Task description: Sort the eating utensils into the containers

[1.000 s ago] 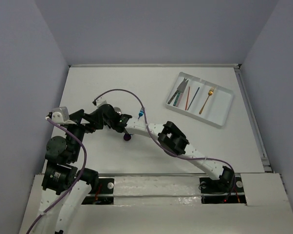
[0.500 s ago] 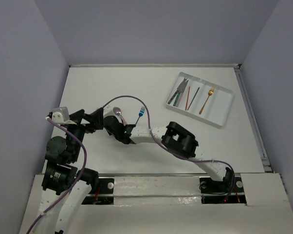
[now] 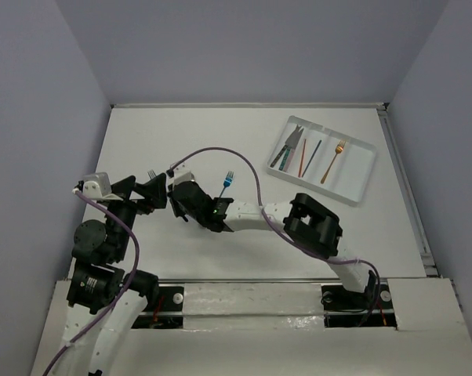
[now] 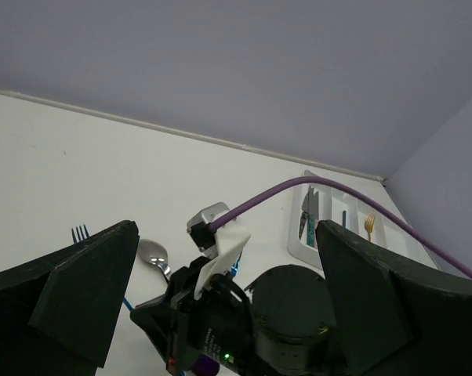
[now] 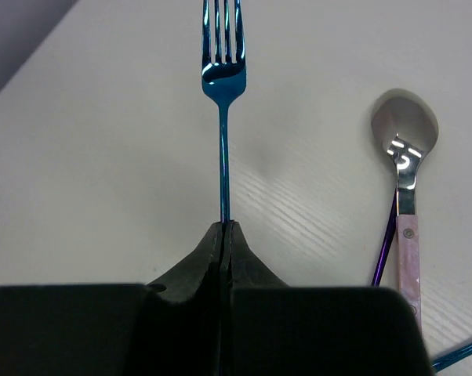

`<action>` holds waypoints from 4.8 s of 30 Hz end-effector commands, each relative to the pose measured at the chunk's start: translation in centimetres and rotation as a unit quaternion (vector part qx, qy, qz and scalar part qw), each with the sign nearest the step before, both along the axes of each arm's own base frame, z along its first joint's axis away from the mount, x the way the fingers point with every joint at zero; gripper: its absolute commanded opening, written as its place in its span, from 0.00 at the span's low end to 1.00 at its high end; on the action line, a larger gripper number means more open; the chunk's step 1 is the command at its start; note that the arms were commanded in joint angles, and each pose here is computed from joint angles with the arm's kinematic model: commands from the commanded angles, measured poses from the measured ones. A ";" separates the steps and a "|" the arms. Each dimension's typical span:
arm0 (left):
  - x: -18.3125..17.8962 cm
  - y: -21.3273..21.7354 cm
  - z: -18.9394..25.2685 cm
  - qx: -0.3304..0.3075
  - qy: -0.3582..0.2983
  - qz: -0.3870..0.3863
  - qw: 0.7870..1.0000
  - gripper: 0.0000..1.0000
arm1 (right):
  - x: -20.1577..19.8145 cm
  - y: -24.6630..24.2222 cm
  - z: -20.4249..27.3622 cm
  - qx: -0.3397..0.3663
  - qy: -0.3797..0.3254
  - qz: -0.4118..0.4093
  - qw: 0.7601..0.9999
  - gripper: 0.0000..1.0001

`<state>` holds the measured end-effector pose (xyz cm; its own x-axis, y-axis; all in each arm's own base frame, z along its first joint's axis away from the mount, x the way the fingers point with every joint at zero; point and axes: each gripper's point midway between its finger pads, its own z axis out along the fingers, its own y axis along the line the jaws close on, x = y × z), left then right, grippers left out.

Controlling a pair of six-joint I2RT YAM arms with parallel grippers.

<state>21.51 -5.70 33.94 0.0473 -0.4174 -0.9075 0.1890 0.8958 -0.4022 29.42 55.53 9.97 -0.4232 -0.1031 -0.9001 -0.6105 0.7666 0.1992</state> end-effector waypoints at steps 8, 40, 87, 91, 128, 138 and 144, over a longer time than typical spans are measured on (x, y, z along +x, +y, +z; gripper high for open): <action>-0.8 -0.1 2.5 -0.008 -0.044 -0.010 0.999 0.99 | 4.3 -8.1 10.2 0.113 -0.045 -0.114 0.986 0.00; -2.2 -2.6 2.6 0.000 -0.055 -0.079 0.995 0.99 | 16.8 -55.2 1.7 0.028 0.060 -0.535 0.842 0.00; -1.9 -3.2 2.3 0.006 -0.054 -0.092 0.994 0.99 | 3.6 -9.9 -1.0 -0.149 0.067 0.058 0.985 0.53; -2.0 -3.1 2.3 0.006 -0.054 -0.092 0.994 0.99 | 3.1 -9.3 -2.7 -0.166 0.082 0.067 0.980 0.51; -3.3 -3.7 3.0 0.003 -0.074 -0.118 0.990 0.99 | 12.6 -29.3 11.2 0.066 -0.020 -0.326 0.943 0.00; -5.1 -4.4 3.3 -0.003 -0.085 -0.152 0.985 0.99 | 8.9 -52.9 8.1 0.041 0.006 -0.535 0.844 0.00; -5.5 -3.9 3.7 -0.010 -0.092 -0.146 0.985 0.99 | 9.6 -58.8 5.5 0.014 0.043 -0.578 0.815 0.00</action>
